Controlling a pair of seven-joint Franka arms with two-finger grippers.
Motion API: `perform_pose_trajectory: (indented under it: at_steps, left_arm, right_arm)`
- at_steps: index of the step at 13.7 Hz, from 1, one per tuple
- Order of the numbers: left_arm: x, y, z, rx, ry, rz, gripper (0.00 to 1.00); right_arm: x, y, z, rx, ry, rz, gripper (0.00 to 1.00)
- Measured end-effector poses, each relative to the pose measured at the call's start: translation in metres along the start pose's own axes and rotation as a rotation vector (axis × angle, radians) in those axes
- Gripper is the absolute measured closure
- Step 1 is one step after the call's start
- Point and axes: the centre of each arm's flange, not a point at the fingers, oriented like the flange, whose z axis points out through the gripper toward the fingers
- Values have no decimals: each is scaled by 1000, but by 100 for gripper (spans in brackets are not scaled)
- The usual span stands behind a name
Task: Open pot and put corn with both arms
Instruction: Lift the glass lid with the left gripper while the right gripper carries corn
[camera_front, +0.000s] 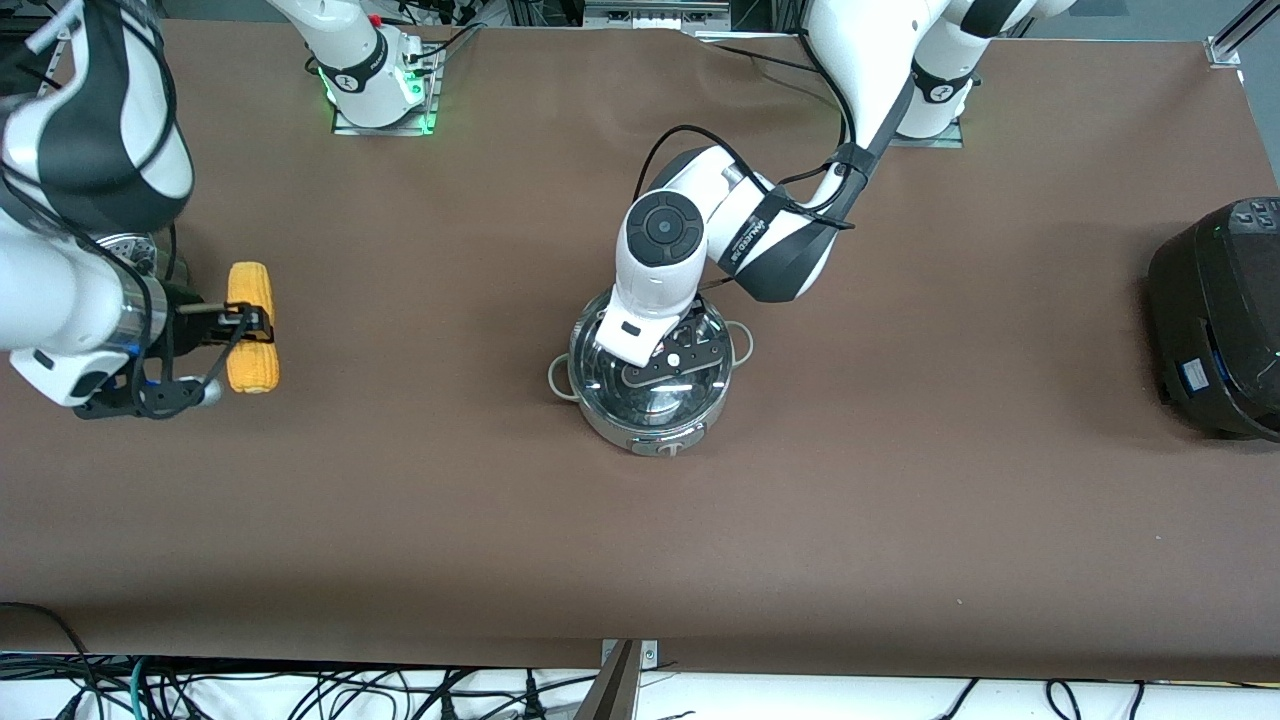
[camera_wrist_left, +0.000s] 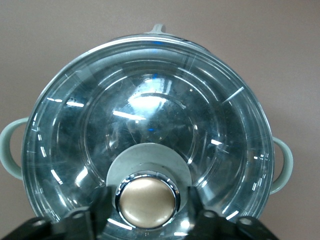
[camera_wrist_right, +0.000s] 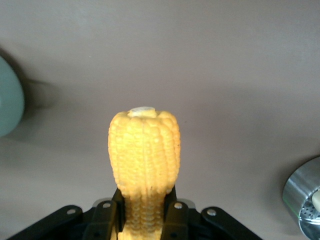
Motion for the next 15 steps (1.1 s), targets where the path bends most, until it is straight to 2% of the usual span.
perform_pose_trajectory:
  at_steps: [1,3,9,12,15]
  left_arm:
    - [0,0,0,0,1,-1,38]
    - [1,0,-1,0,2,-1,50]
    - [1,-3,-9,19,-9,-2,50]
    - [9,-23,-53,46,-21,-19,50]
    - [43,-71,-121,12,-16,3,50]
  right_arm:
    - [-1,-12,-4,-1,4,21,68]
    - [-1,-41,-2,-4,3,45,68]
    - [-3,-116,-1,-13,29,75,68]
    - [-2,-114,-1,-13,31,79,68]
    - [-2,-121,1,-9,32,73,68]
